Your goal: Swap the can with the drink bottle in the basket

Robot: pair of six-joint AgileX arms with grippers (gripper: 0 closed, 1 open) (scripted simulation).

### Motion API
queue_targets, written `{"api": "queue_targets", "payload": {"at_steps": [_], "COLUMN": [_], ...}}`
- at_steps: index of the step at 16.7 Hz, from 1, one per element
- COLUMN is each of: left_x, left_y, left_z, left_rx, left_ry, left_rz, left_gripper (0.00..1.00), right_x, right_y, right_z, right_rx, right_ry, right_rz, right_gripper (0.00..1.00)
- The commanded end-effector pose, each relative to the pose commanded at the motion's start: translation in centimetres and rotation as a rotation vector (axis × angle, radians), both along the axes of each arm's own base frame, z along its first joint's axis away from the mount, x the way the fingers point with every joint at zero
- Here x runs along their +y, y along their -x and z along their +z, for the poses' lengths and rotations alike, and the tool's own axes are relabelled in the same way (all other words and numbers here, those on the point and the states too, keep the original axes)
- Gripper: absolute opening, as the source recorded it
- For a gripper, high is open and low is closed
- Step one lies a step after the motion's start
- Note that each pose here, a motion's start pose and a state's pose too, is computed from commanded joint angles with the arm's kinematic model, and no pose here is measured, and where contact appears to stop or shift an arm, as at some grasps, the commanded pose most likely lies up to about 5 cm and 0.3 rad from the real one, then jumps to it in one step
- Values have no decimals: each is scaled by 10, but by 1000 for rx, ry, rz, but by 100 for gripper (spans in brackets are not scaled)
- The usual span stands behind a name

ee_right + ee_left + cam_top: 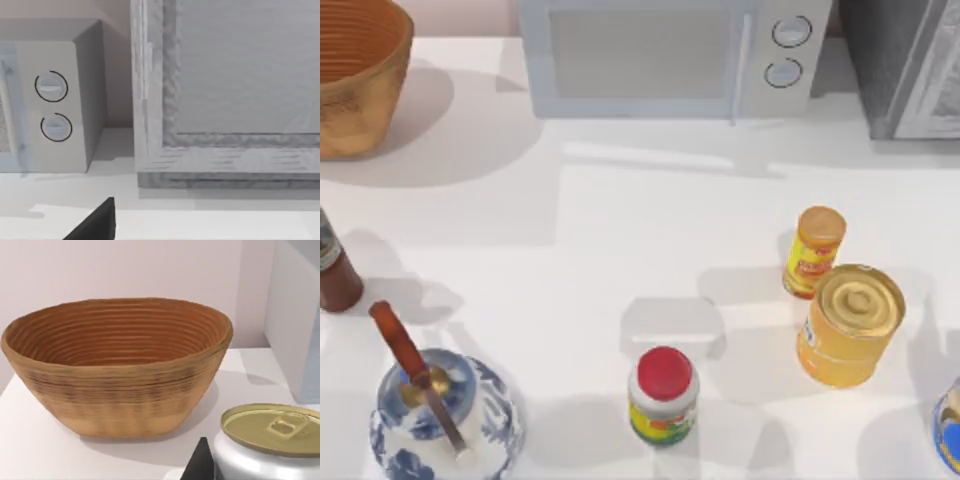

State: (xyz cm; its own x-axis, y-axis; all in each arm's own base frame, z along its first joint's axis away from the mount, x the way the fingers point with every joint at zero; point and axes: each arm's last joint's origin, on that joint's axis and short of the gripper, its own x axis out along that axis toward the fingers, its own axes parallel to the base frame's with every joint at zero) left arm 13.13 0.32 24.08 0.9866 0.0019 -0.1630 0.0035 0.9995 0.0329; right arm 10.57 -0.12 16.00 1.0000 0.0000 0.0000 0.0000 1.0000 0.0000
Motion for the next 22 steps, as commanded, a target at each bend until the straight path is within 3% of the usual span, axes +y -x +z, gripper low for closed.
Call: {"api": "queue_targets", "payload": {"at_steps": [5, 8, 17, 22], "left_x": [-3, -4, -4, -4], "left_y": [24, 26, 24, 13], "left_z": [-60, -79, -80, -52], "left_rx": [-128, -160, -147, -143], "left_ry": [24, 32, 33, 39], "left_rz": [4, 2, 6, -52], "left_gripper": [0, 0, 0, 0], "right_x": [0, 0, 0, 0], "right_y": [0, 0, 0, 0], "right_z": [0, 0, 0, 0], "right_rx": [0, 0, 0, 0], "right_ry": [0, 0, 0, 0], "right_rz": [0, 0, 0, 0], "right_gripper": [100, 100, 100, 100]}}
